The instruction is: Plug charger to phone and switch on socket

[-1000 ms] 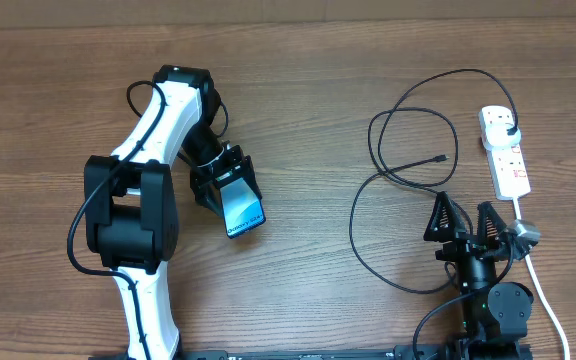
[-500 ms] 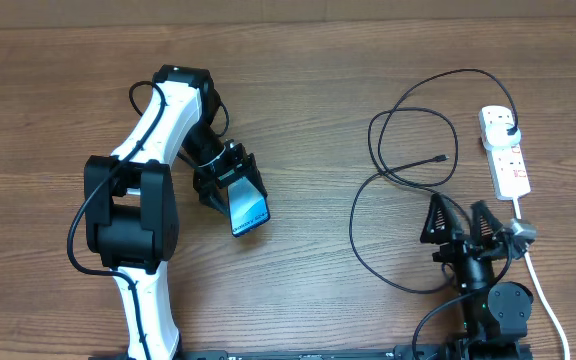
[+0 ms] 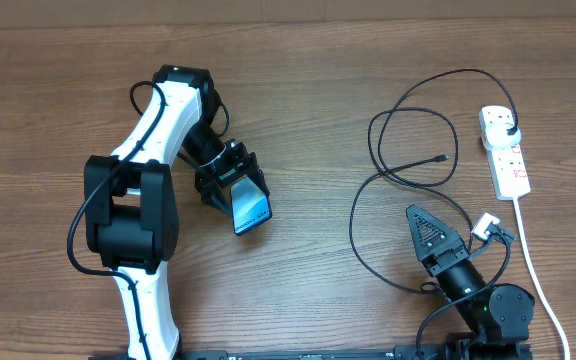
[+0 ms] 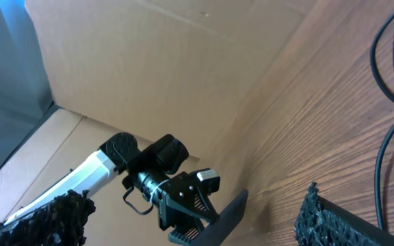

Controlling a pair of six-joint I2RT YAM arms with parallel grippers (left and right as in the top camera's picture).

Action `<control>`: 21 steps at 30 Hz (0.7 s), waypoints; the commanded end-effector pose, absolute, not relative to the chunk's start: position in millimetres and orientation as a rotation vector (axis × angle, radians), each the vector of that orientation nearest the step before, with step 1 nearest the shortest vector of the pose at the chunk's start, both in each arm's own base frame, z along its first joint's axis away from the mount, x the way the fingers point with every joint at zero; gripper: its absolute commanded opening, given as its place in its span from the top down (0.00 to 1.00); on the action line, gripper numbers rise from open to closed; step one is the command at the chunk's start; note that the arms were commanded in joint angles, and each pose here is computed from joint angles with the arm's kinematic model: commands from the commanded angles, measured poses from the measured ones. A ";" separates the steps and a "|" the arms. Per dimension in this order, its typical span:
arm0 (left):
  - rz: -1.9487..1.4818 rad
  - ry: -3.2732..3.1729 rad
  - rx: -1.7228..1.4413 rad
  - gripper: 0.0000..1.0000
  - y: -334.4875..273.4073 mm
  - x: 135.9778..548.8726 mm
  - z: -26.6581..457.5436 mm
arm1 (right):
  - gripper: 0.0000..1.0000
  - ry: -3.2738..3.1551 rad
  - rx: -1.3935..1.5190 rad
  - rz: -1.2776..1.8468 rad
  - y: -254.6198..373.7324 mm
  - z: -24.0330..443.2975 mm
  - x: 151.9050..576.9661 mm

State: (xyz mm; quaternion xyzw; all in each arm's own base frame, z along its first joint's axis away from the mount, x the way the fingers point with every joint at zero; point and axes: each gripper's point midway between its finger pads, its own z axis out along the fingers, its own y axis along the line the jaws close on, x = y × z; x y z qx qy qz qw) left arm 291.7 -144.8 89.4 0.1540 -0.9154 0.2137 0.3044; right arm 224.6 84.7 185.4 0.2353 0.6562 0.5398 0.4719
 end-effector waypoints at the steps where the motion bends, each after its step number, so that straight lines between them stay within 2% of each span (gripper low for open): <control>1: 0.628 -2.427 0.384 0.54 -151.7 296.9 96.7 | 0.00 1.622 0.469 1.271 88.5 183.8 222.4; 5: 0.627 -2.427 0.384 0.54 -151.7 296.8 96.8 | 0.01 1.666 0.472 1.239 88.3 175.2 223.2; 9: 0.628 -2.427 0.384 0.54 -151.7 296.9 96.7 | 0.01 1.802 0.614 1.171 81.1 159.1 225.1; 14: 0.628 -2.428 0.384 0.53 -151.8 296.9 96.7 | 0.01 1.925 0.701 1.161 82.9 168.2 227.0; 21: 0.652 -2.426 0.386 0.53 -154.4 298.8 97.4 | 0.00 2.021 0.691 1.418 114.3 195.5 235.5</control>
